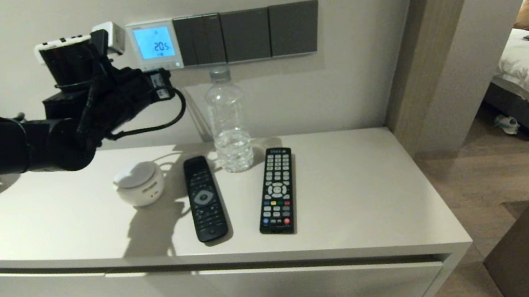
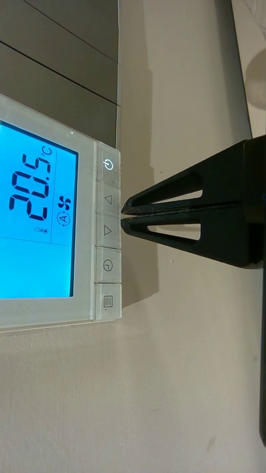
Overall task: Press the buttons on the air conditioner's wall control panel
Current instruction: Press the temperature increase button
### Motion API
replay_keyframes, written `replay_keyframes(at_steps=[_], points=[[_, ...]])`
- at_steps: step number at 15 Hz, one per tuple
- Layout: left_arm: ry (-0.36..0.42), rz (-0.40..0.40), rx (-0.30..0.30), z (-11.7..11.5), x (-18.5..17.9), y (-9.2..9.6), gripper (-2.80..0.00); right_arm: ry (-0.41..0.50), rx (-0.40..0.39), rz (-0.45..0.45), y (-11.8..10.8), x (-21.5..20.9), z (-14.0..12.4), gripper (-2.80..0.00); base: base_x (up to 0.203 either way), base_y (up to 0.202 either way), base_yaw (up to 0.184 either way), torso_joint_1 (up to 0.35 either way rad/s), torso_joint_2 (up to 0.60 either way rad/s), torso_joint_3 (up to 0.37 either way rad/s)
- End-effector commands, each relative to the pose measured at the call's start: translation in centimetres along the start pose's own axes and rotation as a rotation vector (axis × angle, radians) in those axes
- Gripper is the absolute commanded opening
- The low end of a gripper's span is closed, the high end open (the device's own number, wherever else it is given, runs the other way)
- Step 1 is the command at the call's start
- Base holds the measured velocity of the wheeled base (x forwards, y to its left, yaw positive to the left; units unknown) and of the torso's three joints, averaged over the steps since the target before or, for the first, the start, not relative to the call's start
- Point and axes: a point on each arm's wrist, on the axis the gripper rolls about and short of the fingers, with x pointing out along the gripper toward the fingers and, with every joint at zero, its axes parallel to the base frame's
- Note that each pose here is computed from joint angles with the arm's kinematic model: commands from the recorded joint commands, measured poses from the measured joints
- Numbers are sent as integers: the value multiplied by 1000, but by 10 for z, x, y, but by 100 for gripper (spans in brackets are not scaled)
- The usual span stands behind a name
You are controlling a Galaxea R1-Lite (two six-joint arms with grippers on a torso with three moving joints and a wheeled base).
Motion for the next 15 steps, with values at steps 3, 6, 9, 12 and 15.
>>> replay_keyframes(at_steps=[3,6,9,12,15], points=[[-12,-4,1,4,-2,-1,-280,3,0,1,0,0,0,-280,0,0,0,0,0,0],[-21,-8,2,8,-4,-3,-280,3,0,0,0,0,0,-280,0,0,0,0,0,0],[-8,-13,2,4,-5,-5,-280,3,0,0,0,0,0,-280,0,0,0,0,0,0],[-3,-14,0,3,-5,-6,-280,3,0,-1,0,0,0,-280,0,0,0,0,0,0],[3,-26,14,-2,-12,-11,-280,3,0,0,0,0,0,-280,0,0,0,0,0,0]])
